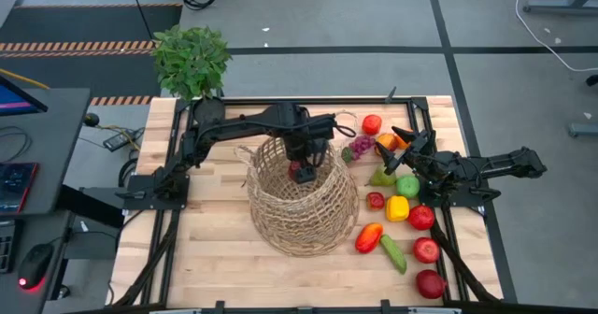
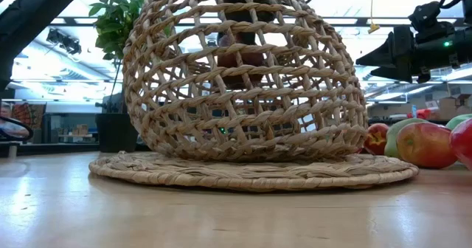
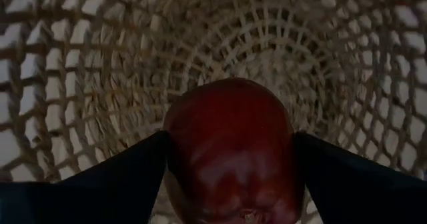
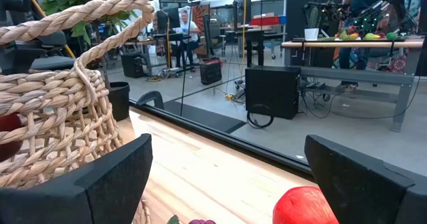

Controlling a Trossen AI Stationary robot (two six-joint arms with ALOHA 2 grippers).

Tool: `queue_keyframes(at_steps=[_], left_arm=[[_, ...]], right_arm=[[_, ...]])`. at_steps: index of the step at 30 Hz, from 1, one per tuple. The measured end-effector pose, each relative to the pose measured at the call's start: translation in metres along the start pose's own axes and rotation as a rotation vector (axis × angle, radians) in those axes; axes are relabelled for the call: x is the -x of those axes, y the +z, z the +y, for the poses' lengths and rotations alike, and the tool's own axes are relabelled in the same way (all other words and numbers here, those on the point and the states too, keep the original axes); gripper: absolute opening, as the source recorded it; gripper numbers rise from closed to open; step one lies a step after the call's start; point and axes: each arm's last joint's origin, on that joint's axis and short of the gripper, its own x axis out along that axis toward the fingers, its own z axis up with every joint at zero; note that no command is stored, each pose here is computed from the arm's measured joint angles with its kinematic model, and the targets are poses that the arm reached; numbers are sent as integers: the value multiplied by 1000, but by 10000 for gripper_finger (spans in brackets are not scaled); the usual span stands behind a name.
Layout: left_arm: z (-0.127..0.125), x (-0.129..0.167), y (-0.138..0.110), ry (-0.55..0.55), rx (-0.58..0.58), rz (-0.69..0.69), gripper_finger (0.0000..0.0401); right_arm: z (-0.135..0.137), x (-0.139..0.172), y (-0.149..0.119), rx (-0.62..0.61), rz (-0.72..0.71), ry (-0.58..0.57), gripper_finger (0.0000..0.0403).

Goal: Build produce basket
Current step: Put the dark red apple into the brown basket, then put the yellow mango into the brown basket

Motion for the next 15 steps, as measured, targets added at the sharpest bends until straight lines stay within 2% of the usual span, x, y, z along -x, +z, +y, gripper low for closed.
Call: queue_keyframes(at_steps=[5, 10, 15], left_arm=[[-1, 0, 6, -44, 41, -61, 391], [1, 1, 7, -53, 78, -59, 397], [8, 5, -1, -69, 85, 13, 391]], right_arm=[[0, 0, 0, 0, 0, 0, 396], [0, 0, 0, 0, 0, 0, 396], [0, 0, 0, 0, 0, 0, 396]])
